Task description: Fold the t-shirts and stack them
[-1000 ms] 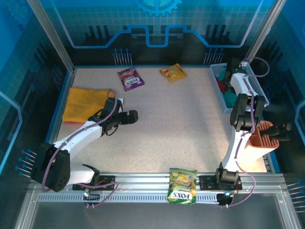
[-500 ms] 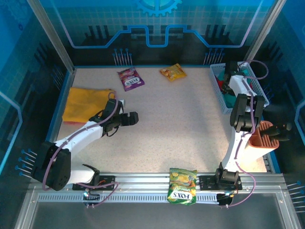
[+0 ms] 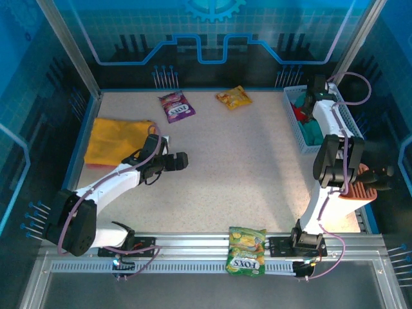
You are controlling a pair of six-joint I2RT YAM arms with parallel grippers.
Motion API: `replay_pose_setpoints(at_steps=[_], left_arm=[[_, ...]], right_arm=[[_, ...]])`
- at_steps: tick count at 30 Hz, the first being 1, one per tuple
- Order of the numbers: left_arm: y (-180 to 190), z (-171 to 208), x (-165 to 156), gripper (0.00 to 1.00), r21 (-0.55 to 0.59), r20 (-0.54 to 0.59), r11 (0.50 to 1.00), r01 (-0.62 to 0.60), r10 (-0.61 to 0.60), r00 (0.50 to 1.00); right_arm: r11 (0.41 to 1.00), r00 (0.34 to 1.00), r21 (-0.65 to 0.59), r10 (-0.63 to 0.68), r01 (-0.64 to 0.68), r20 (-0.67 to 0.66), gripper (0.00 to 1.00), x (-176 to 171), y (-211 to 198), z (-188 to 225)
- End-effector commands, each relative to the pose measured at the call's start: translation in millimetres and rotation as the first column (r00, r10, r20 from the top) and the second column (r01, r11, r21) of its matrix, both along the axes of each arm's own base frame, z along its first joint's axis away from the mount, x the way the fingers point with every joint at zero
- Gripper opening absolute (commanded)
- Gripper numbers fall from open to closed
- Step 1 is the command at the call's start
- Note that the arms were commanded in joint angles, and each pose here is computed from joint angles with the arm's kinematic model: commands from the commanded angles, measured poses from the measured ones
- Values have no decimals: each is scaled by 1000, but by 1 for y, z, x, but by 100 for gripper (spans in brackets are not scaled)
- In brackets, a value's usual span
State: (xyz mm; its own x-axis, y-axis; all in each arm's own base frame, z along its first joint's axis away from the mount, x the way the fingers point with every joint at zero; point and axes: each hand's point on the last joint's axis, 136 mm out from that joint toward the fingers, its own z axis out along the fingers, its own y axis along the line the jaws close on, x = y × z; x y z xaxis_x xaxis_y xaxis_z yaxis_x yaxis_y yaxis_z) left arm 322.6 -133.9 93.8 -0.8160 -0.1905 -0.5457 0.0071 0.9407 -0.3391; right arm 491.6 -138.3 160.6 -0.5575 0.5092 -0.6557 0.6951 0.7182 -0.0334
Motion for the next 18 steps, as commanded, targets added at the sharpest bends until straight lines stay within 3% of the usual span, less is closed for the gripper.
replay_pose_setpoints(at_steps=[1,10,14,18], left_arm=[[-5,2,-6,95,-31,-5,999,4,-4,1000],[-10,4,-6,96,-60,-2,998,13,-14,1000],[-11,6,-4,95,-65,1,998,15,-15,1000],[-12,4,-4,96,-72,-4,997,12,-13,1000]], right_arm=[[998,988,-46,38,-31,150,0,3,18,62],[978,930,-201,25,53,368,0,-31,22,162],[966,924,-228,-29,124,380,0,-44,8,167],[974,903,-211,12,88,429,0,-44,16,167]])
